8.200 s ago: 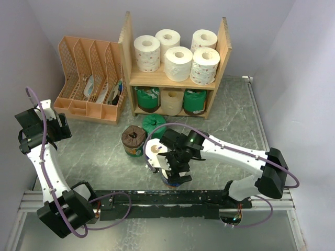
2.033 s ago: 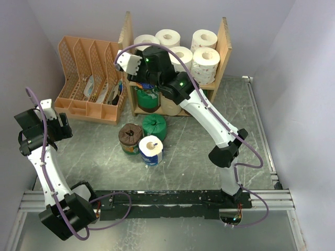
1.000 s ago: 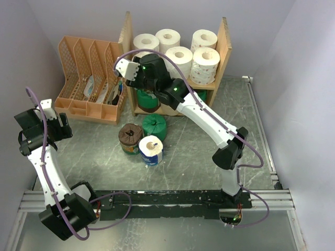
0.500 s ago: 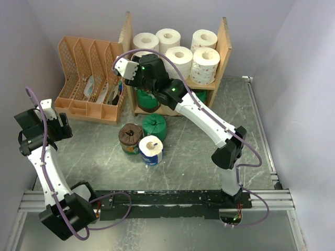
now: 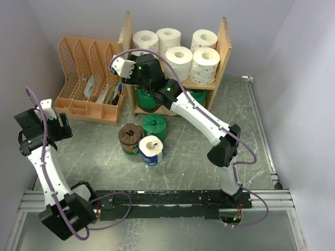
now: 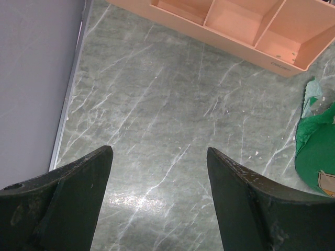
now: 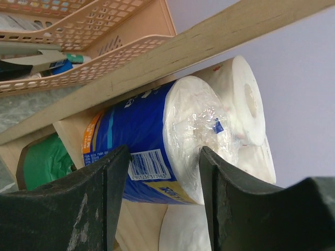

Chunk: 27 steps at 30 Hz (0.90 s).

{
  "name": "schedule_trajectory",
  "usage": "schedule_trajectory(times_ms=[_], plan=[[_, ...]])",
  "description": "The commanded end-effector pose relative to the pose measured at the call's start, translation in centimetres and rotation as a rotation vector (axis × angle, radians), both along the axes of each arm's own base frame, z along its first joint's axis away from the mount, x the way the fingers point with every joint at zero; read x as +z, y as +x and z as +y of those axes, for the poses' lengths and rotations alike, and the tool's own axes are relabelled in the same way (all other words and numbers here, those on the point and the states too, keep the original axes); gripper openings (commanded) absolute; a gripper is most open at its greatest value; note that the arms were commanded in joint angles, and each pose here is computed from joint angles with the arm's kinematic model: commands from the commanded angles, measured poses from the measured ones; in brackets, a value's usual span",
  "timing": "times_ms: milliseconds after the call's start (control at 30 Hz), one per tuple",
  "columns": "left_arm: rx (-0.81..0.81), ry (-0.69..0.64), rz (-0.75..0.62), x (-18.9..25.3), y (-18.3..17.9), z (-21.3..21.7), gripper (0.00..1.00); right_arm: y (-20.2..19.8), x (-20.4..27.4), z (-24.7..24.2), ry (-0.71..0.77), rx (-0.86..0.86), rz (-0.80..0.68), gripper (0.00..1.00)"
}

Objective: Place and organize the paper towels onto the shelf

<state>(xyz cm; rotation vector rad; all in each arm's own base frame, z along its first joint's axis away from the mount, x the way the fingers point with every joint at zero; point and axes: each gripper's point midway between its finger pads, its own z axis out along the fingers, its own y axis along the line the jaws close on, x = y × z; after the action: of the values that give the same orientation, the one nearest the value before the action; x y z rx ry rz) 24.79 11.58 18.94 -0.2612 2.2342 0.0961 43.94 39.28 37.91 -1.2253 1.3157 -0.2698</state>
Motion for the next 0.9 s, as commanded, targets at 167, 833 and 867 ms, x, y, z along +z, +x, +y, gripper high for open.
schedule_trajectory(times_ms=[167, 833, 867], plan=[[-0.015, -0.010, -0.008, 0.1, 0.1, -0.1, 0.84, 1.1, -0.6, -0.6, -0.013, -0.033, 0.000, 0.56], [-0.006, -0.012, 0.000, -0.1, 0.1, 0.1, 0.84, -10.6, 6.5, -5.8, 0.071, 0.140, 0.090, 0.57], [-0.005, -0.011, 0.001, -0.1, 0.1, 0.1, 0.84, -10.6, 6.7, -6.1, 0.073, 0.136, 0.085, 0.57]])
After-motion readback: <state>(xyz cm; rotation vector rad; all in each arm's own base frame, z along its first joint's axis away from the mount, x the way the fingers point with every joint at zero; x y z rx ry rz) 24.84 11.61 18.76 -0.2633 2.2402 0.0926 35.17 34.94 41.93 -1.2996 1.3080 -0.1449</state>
